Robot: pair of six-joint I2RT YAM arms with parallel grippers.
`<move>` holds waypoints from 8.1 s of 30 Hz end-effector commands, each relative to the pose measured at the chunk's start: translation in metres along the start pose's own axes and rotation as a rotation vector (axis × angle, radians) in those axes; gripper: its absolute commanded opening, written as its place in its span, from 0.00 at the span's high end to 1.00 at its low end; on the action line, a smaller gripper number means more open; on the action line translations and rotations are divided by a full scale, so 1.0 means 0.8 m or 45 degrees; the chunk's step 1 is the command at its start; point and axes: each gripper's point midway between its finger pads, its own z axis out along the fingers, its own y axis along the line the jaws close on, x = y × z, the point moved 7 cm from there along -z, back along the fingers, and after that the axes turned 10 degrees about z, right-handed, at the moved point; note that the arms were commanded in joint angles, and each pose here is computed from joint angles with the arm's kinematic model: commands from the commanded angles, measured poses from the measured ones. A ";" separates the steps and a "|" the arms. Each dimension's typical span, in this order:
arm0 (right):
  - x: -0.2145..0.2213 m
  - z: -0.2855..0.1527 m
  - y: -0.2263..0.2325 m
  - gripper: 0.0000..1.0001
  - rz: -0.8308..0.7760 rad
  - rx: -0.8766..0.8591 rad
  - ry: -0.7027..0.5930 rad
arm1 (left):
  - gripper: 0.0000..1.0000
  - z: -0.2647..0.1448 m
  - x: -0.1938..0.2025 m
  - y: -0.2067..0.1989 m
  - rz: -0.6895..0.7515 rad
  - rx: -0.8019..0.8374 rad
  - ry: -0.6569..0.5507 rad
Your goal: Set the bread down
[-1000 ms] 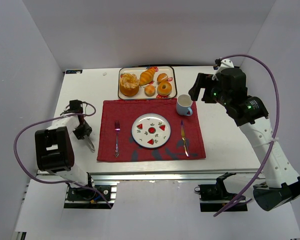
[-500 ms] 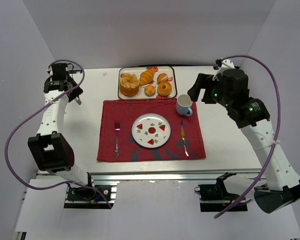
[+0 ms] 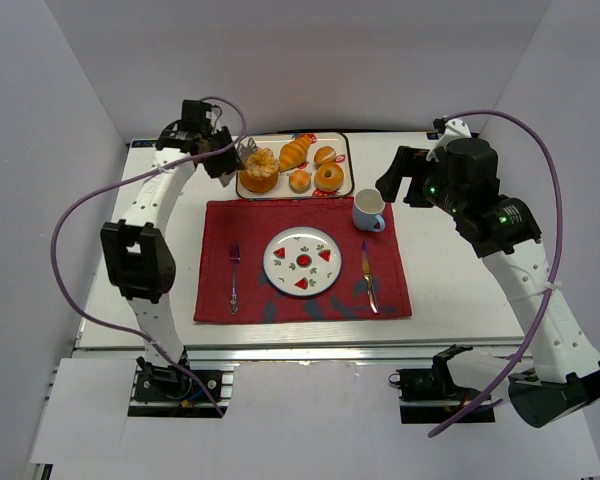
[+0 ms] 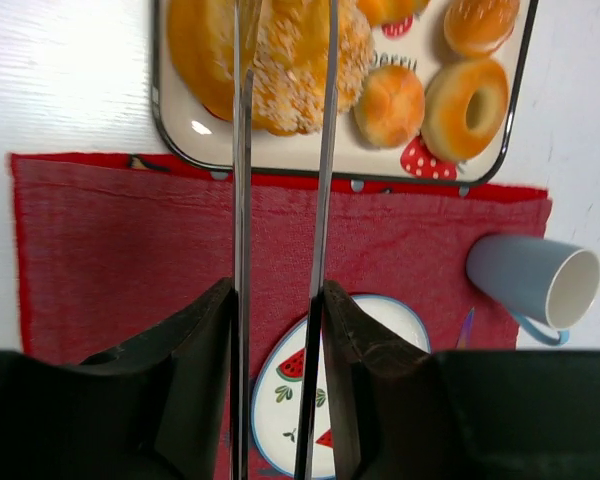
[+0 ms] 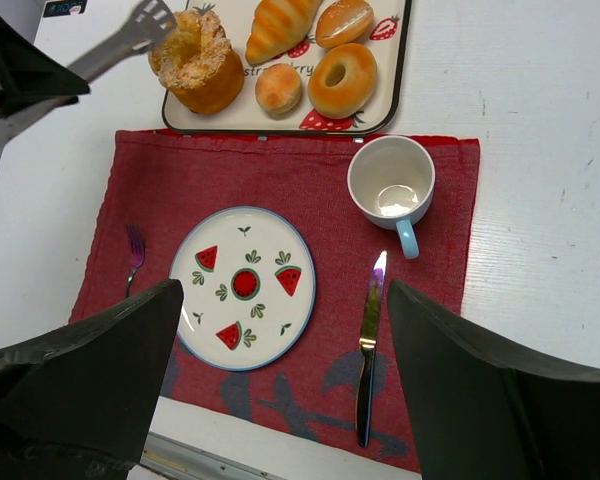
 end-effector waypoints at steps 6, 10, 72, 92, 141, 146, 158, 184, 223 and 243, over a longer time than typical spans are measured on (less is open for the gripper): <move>-0.021 -0.006 0.007 0.11 -0.015 -0.018 -0.107 | 0.50 0.008 -0.005 -0.014 0.057 0.054 0.022; -0.019 -0.004 0.006 0.11 -0.019 -0.015 -0.099 | 0.50 0.005 -0.006 -0.017 0.063 0.064 0.013; -0.017 -0.005 0.008 0.11 -0.022 -0.048 -0.094 | 1.00 -0.065 -0.060 -0.049 0.152 0.086 -0.205; -0.043 -0.003 0.017 0.11 -0.033 -0.054 -0.200 | 1.00 -0.233 0.062 -0.107 0.110 0.607 -0.042; -0.018 -0.001 0.012 0.11 0.017 -0.084 -0.132 | 0.44 -0.175 0.224 -0.064 0.235 0.345 0.227; -0.020 0.001 0.015 0.11 0.015 -0.096 -0.126 | 0.42 -0.183 0.218 -0.060 0.240 0.302 0.196; -0.027 0.026 0.017 0.11 0.021 -0.084 -0.136 | 0.45 -0.137 0.102 -0.092 0.366 0.144 -0.094; -0.059 0.073 0.020 0.11 -0.091 -0.006 -0.110 | 0.38 0.063 0.061 -0.116 0.470 0.101 0.056; -0.038 0.041 0.013 0.11 -0.072 -0.100 -0.128 | 0.68 -0.149 0.123 -0.081 0.310 0.103 0.069; -0.032 0.011 0.010 0.11 -0.046 -0.095 -0.161 | 0.64 -0.163 0.250 -0.054 0.214 0.216 0.286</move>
